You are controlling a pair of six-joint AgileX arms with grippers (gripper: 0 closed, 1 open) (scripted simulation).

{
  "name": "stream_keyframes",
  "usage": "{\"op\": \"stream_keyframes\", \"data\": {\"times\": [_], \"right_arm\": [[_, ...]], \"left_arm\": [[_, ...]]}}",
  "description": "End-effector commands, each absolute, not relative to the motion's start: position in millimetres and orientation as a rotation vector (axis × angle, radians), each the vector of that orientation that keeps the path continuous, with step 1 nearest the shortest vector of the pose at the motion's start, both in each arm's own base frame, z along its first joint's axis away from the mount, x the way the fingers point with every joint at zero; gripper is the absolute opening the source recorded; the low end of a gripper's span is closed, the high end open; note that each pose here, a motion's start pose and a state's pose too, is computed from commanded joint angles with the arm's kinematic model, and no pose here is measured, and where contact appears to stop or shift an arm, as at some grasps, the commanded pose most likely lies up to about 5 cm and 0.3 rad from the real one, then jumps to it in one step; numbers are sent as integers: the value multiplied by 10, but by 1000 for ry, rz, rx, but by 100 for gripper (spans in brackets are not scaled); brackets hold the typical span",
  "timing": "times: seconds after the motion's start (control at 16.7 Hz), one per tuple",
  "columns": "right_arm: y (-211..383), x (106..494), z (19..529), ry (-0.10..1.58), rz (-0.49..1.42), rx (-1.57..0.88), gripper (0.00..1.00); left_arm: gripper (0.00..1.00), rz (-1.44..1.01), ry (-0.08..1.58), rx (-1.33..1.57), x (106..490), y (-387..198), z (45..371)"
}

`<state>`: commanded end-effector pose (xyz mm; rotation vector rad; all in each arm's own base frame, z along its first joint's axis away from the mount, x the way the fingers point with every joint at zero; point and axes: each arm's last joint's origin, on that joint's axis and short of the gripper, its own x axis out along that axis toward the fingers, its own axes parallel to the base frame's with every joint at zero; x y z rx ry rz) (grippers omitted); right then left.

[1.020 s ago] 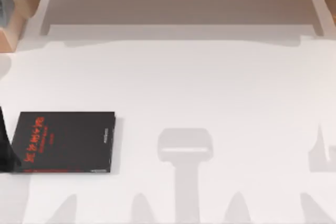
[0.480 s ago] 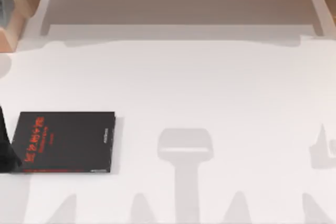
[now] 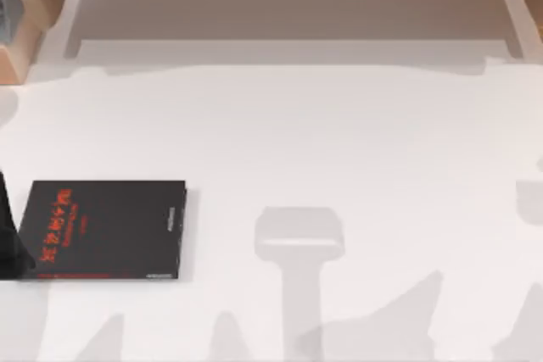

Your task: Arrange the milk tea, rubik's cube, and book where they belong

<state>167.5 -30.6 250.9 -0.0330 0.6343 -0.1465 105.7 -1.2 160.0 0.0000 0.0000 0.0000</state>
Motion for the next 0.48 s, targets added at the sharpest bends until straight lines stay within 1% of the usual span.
{"op": "stream_keyframes", "data": {"times": [0.24,0.48], "right_arm": [[-624,2296,2614,972,-182,3,100],[-1009,2834,2509,1244,-193,61,100]], "left_arm": [[100,0,0,0,1057,-12,1600],[100,0,0,0,1057,-12,1600]]}}
